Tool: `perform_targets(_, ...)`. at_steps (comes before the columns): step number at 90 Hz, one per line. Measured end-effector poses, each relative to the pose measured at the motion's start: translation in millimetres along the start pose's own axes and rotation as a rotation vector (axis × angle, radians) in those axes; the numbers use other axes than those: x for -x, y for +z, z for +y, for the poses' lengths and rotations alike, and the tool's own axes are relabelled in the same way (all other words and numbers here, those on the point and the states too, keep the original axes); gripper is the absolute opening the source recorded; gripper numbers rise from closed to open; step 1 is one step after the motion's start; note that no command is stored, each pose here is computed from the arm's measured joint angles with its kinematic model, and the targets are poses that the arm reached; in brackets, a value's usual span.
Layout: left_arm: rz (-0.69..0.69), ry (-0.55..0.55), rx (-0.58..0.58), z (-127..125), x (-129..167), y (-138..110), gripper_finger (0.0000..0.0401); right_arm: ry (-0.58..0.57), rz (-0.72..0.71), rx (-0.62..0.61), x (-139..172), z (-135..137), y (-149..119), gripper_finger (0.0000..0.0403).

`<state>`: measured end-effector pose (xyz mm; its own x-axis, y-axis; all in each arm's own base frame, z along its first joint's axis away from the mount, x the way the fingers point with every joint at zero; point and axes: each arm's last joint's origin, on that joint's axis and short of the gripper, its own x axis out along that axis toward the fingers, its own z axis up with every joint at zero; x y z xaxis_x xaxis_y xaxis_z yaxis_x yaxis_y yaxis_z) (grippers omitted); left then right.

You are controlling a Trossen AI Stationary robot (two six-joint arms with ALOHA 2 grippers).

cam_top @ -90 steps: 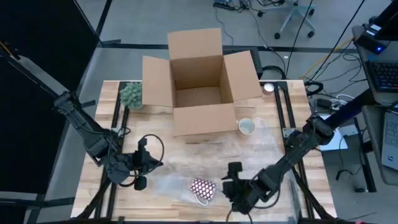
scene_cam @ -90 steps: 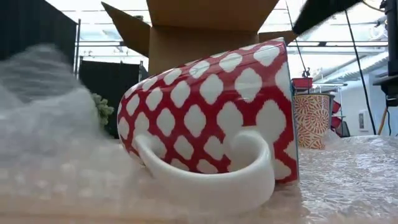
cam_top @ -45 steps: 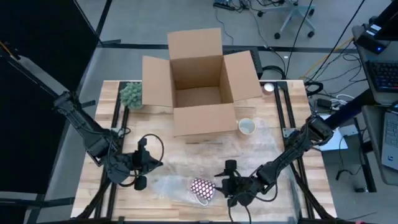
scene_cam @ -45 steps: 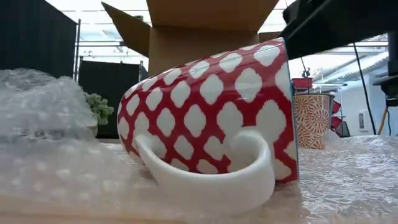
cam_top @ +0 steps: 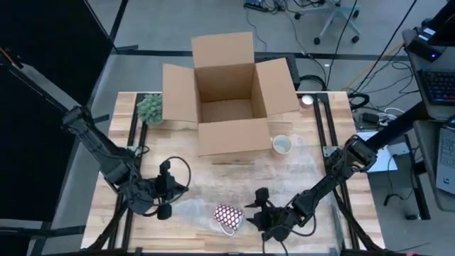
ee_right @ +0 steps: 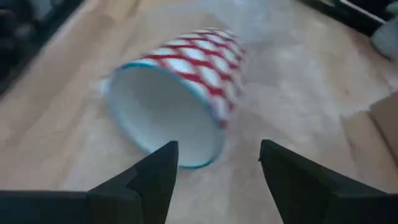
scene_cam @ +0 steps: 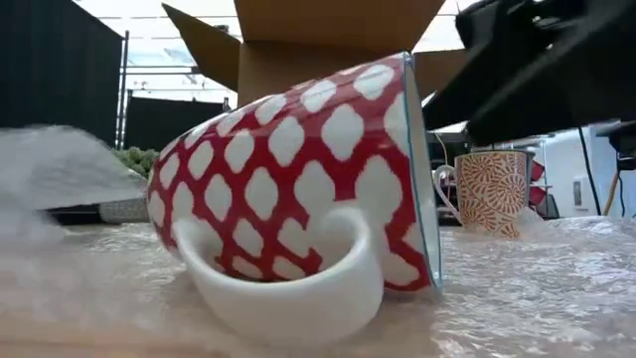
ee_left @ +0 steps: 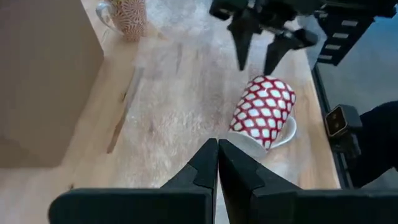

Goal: Wrap mug
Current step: Wrap the red cup in the bubble wrap

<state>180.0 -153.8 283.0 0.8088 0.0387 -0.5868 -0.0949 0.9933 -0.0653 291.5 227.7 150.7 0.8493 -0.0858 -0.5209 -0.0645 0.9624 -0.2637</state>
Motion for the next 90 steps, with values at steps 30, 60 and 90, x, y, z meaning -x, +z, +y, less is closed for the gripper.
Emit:
perform_targets(30, 0.016, 0.020, -0.018, -25.1, -37.4, -12.0, 0.0000, -0.090, -0.023, 0.047, -33.9, -12.0, 2.0, 0.0186)
perform_targets(60, 0.126, 0.089, -0.063, -42.5, -79.4, -43.3, 0.0000, -0.019, 0.105, 0.104, -37.2, -20.9, 32.8, 0.0011)
perform_targets(90, 0.122, 0.079, -0.113, -40.2, -74.0, -39.6, 0.0000, 0.005, 0.273, -0.078, -39.6, -73.7, 98.1, 0.0004)
